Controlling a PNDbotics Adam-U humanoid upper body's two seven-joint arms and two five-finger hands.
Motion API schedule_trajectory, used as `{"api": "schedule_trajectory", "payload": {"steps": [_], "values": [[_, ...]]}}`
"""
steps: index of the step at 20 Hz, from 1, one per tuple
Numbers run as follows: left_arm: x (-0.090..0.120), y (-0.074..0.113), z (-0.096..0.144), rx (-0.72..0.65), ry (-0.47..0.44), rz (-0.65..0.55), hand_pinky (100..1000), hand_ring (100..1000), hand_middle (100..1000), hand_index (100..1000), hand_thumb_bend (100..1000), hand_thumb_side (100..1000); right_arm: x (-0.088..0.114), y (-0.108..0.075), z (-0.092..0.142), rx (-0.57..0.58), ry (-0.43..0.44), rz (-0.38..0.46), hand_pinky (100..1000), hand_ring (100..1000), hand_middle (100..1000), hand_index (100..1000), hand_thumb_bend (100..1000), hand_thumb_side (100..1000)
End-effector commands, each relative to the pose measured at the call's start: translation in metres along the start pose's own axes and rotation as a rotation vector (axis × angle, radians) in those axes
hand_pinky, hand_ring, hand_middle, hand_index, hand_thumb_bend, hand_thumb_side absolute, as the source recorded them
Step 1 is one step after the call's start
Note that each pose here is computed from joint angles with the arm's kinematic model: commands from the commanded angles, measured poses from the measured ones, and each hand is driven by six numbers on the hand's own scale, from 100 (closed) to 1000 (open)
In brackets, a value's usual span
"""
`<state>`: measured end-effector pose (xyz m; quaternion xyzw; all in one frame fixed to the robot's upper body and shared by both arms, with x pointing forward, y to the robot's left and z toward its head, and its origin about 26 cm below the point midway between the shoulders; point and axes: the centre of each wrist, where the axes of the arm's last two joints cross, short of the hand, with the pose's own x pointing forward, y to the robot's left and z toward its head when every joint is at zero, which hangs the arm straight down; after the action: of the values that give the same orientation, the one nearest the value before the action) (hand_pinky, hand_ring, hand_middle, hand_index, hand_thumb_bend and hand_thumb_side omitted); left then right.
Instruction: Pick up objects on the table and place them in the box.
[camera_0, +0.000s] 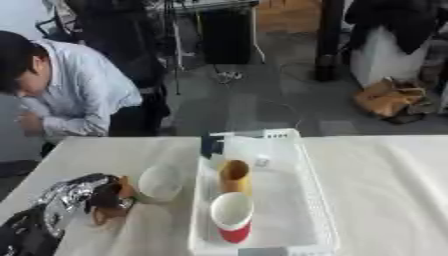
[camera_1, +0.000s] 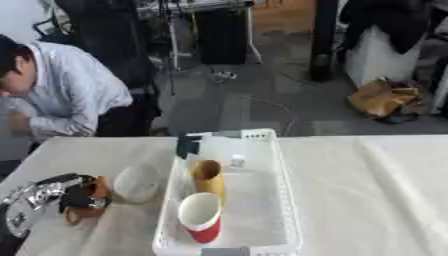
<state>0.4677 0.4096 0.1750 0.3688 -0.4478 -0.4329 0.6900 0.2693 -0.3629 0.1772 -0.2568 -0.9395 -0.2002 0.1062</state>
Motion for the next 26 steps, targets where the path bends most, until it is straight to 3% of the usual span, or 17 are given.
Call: {"api": "schedule_trajectory", "payload": {"steps": [1, 4, 7, 21, 22, 26], "values": [[0.0001, 0.0076, 0.0016, 0.005, -0.001, 0.022, 362, 652, 746, 860, 330, 565, 0.0038, 0.0002, -0.0081, -0.007, -0.037, -0.003, 813, 880, 692, 691, 100, 1000], [0.0003, 0.0064, 0.0013, 0.001, -0.001, 0.036, 360, 637, 697, 846, 322, 564, 0.0039, 0.0001, -0.0084, -0.012, -0.037, -0.003, 814, 880, 692, 688, 100, 1000], [0.0011, 0.0055, 0.0010, 0.003, -0.003, 0.044, 345, 596, 588, 805, 278, 552, 0.0039, 0.0001, -0.0087, -0.015, -0.037, -0.002, 813, 880, 691, 687, 100, 1000], [0.0068, 0.0123, 0.0014, -0.003, 0.024, 0.013, 336, 527, 505, 738, 213, 350, 0.0040, -0.0004, -0.0099, -0.014, -0.028, 0.002, 813, 881, 690, 686, 100, 1000], [0.0064, 0.0128, 0.0015, -0.005, 0.032, 0.009, 327, 506, 485, 719, 203, 282, 0.0040, -0.0006, -0.0100, -0.014, -0.028, 0.003, 812, 881, 690, 686, 100, 1000], [0.0074, 0.0154, 0.0020, -0.001, 0.050, -0.001, 309, 483, 463, 694, 159, 269, 0.0040, -0.0009, -0.0101, -0.015, -0.025, 0.007, 812, 881, 690, 685, 100, 1000]]}}
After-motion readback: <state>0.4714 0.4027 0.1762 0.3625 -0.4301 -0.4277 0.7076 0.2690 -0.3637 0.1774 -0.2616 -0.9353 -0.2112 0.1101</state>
